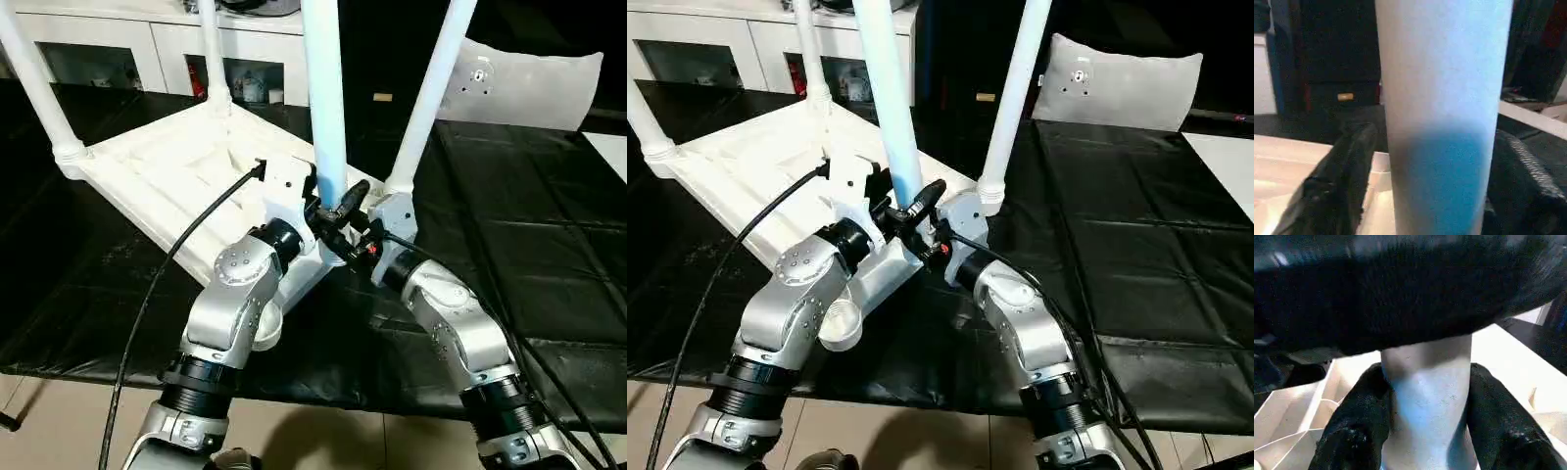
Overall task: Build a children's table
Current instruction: Pick table leg
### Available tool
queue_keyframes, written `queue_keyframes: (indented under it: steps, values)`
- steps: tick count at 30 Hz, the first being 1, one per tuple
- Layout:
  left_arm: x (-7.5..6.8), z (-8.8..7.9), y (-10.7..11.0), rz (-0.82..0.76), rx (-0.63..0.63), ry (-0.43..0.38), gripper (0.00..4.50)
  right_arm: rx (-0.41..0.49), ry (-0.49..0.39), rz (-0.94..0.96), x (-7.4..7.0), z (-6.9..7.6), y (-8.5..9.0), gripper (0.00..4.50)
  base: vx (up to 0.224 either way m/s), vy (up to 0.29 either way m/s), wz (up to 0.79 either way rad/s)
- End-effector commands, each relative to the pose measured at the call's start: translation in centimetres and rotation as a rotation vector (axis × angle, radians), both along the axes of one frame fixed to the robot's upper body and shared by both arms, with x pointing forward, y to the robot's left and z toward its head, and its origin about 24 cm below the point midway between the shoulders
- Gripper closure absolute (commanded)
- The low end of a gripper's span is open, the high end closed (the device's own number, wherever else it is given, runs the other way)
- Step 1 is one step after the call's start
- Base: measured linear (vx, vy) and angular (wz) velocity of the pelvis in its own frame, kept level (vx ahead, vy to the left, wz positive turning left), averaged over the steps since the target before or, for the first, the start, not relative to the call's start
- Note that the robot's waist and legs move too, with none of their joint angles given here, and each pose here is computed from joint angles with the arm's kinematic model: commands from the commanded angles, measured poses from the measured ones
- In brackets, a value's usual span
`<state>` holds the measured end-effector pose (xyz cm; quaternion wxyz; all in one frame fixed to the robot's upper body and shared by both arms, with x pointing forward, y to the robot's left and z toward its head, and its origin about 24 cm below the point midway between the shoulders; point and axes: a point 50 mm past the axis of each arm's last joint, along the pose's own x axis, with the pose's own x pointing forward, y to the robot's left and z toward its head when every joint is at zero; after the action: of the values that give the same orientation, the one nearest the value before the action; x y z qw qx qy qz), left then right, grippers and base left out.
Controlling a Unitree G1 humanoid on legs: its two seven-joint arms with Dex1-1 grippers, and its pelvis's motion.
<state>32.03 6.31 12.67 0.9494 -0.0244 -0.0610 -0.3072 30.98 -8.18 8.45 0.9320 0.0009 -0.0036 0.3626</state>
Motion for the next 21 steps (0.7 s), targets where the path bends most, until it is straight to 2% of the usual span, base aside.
queue_keyframes:
  steps: [1, 4, 8, 21]
  values:
    - [0.21, 0.26, 0.02, 0.033, 0.144, -0.123, 1.49, -0.009, -0.022, -0.008, 0.10, 0.04, -0.43, 2.59, 0.000, 0.000, 0.00]
    - [-0.05, -0.09, 0.03, 0.010, 0.203, -0.164, 1.49, -0.009, -0.022, -0.009, 0.07, -0.02, -0.49, 2.59, 0.000, 0.000, 0.00]
    - [-0.04, -0.58, 0.25, 0.019, 0.227, -0.144, 1.86, -0.011, -0.022, -0.004, 0.02, -0.04, -0.47, 2.59, 0.000, 0.000, 0.00]
    - [-0.04, -0.55, 0.05, 0.010, 0.190, -0.158, 2.27, -0.018, -0.025, 0.001, -0.05, -0.19, -0.41, 2.59, 0.000, 0.000, 0.00]
